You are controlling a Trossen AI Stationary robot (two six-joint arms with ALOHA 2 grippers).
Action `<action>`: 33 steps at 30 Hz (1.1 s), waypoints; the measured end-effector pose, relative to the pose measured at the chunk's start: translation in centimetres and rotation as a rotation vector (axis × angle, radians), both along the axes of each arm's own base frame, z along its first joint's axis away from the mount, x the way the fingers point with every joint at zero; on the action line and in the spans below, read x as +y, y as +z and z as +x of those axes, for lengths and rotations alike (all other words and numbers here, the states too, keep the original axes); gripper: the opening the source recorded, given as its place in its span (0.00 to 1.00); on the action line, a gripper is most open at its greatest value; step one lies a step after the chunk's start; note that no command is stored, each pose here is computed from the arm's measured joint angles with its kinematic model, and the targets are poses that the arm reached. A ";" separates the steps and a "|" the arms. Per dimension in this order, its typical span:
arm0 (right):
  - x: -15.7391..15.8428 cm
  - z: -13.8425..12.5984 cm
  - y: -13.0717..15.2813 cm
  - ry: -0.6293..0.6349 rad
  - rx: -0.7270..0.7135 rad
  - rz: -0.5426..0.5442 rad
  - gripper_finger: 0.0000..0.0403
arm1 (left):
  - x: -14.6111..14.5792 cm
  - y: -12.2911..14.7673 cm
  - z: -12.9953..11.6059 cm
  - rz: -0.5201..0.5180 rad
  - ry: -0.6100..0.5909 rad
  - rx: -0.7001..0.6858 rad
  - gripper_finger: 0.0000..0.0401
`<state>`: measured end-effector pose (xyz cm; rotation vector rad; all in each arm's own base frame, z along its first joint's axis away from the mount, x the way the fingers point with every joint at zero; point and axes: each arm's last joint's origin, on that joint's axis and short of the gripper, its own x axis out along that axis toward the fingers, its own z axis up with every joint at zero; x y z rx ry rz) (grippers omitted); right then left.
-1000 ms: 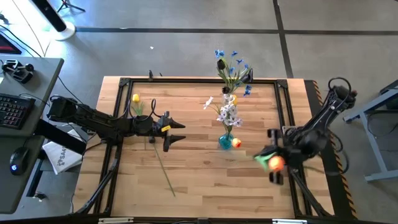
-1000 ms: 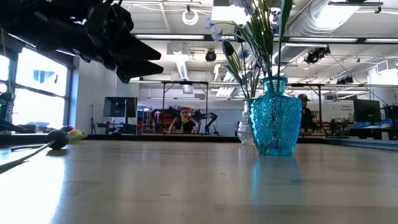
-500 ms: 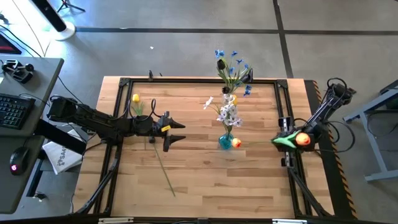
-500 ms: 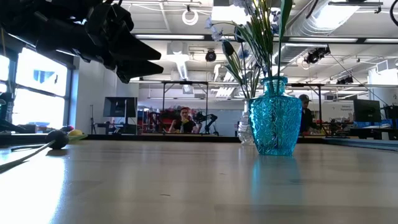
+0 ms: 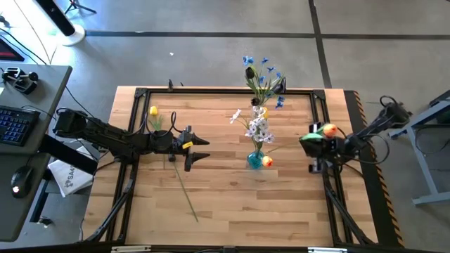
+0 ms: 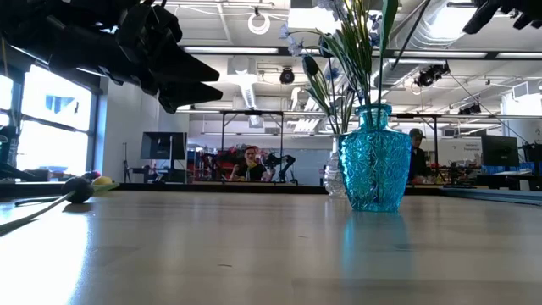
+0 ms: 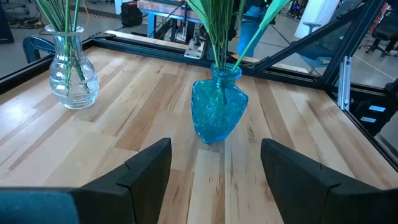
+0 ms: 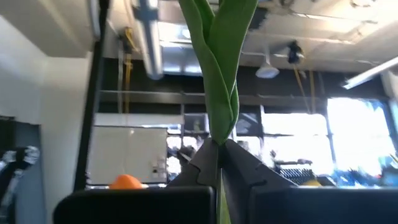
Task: Sort flowers into vase by color
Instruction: Put the orange tulip into the blue flower vase
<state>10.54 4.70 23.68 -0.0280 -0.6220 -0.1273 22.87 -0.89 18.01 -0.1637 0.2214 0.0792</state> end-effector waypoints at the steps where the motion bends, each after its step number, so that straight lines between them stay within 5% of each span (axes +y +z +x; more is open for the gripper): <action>1: -0.2 0.3 -0.1 -0.010 0.012 0.013 0.00 | 0.0 0.0 0.0 0.000 0.000 0.000 0.59; 20: -1.6 3.8 -2.8 0.035 0.163 0.213 0.00 | 0.0 0.0 0.0 0.001 -0.001 0.000 0.59; 33: -0.6 7.5 -2.3 0.002 0.386 0.148 0.00 | 0.0 0.1 0.0 0.002 0.004 -0.005 0.59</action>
